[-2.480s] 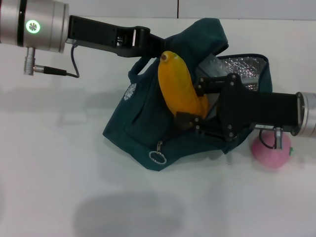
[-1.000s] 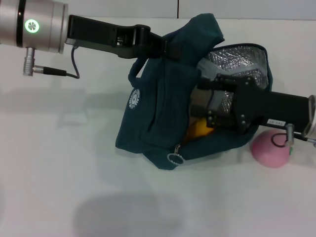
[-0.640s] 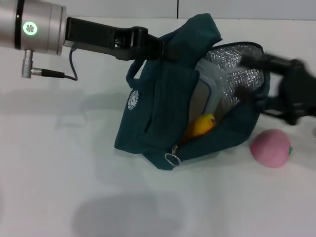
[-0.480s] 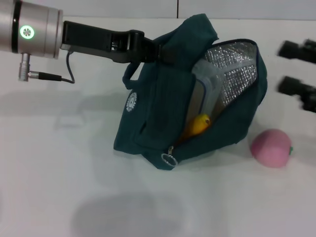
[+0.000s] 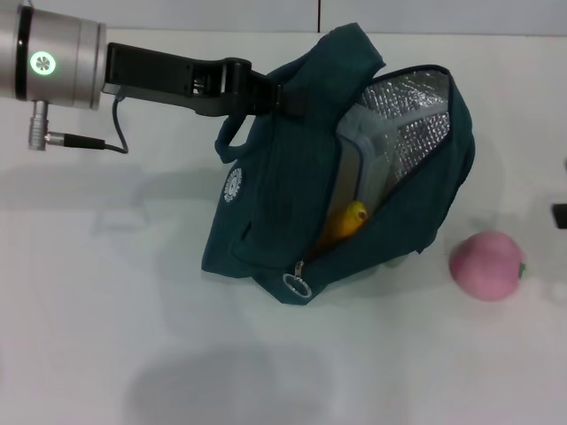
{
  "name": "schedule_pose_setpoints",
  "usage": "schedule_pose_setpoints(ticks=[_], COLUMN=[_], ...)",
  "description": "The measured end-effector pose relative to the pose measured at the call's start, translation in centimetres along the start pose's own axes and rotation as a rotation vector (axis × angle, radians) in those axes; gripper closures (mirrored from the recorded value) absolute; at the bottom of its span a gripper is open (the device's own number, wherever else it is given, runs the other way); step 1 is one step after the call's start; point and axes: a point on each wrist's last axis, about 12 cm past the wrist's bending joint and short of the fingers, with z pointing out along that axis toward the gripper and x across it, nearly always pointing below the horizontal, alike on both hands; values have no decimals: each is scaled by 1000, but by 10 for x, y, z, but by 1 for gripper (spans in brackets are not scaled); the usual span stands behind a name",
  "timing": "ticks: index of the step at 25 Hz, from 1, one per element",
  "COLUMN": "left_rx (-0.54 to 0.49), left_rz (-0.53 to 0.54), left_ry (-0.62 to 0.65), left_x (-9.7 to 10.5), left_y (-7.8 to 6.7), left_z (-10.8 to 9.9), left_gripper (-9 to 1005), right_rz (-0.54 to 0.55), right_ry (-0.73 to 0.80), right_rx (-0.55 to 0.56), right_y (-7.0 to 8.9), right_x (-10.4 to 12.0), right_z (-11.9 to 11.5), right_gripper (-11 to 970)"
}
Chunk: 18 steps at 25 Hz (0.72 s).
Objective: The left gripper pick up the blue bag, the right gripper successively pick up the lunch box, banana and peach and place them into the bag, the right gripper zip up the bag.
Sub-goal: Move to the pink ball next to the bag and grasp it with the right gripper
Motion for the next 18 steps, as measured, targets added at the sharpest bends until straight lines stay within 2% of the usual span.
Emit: schedule_pose_setpoints(ticks=[6,13,18], left_rx=[-2,5,9], left_rz=[-5,10,14], left_ry=[-2,3,8], left_x=[-1,-6,-7], left_y=[0,-4,-6], left_z=[0,4,7], left_gripper=[911,911,911], right_rz=[154,254,259], right_ry=[234,262,297], right_rx=[143,73,38], right_y=[-8,-24,-35], right_x=[5,18,19], right_z=[-8,16,43], right_gripper=[371,385,395])
